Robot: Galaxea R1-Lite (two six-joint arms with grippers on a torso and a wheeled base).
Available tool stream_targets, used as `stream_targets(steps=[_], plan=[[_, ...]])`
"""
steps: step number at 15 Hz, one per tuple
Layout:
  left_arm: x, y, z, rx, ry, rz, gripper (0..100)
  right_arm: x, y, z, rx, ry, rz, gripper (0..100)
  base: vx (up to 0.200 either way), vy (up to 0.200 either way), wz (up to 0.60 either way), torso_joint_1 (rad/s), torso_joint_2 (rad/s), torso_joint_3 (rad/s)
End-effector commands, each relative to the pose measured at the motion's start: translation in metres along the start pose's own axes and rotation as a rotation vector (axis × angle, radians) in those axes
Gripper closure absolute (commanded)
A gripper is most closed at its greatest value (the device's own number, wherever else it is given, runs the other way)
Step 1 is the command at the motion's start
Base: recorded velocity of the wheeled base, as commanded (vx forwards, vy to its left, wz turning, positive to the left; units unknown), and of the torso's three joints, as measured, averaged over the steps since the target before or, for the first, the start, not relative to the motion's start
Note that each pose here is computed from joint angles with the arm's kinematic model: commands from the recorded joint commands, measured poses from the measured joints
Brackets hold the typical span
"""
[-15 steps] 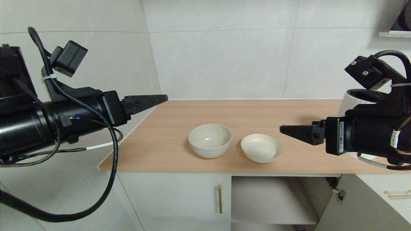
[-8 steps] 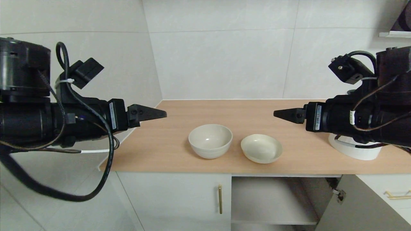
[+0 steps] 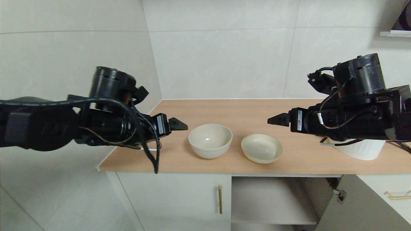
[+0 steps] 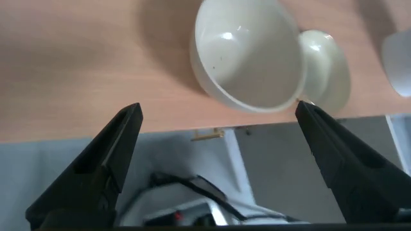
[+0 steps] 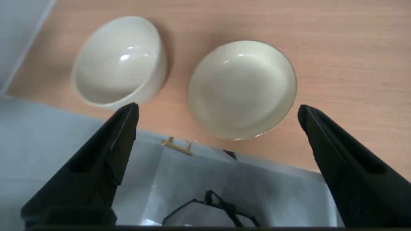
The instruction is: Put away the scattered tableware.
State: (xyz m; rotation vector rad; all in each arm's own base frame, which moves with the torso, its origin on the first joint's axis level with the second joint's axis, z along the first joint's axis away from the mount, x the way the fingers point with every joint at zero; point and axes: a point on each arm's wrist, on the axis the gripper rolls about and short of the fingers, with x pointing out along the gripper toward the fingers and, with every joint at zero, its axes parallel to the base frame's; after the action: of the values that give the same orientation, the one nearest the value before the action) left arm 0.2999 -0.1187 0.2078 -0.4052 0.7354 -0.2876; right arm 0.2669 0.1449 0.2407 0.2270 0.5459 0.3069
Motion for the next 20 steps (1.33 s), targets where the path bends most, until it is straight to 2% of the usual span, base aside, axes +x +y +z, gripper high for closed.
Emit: stream_targets(steps=[1,5,11,12,20], plan=[[0.048,0.002,-0.009,-0.044,0.085,0.037,0,0.015,-0.002,-0.007,-0.009,0.038,-0.031,0,0.0,0.0,0.0,0.0,0.0,0.0],[0.079,-0.003,-0.011,-0.119,0.116,0.044,0,0.015,-0.002,-0.008,-0.011,0.041,-0.031,0,0.0,0.0,0.0,0.0,0.0,0.0],[0.09,0.0,-0.014,-0.122,0.132,0.053,0,0.014,-0.004,-0.011,-0.02,0.05,-0.034,0,0.0,0.0,0.0,0.0,0.0,0.0],[0.09,0.0,-0.014,-0.122,0.131,0.054,100,0.014,-0.004,-0.012,-0.022,0.053,-0.034,0,0.0,0.0,0.0,0.0,0.0,0.0],[0.085,-0.001,-0.012,-0.121,0.126,0.049,100,0.018,-0.003,-0.01,-0.021,0.051,-0.038,0,0.0,0.0,0.0,0.0,0.0,0.0]])
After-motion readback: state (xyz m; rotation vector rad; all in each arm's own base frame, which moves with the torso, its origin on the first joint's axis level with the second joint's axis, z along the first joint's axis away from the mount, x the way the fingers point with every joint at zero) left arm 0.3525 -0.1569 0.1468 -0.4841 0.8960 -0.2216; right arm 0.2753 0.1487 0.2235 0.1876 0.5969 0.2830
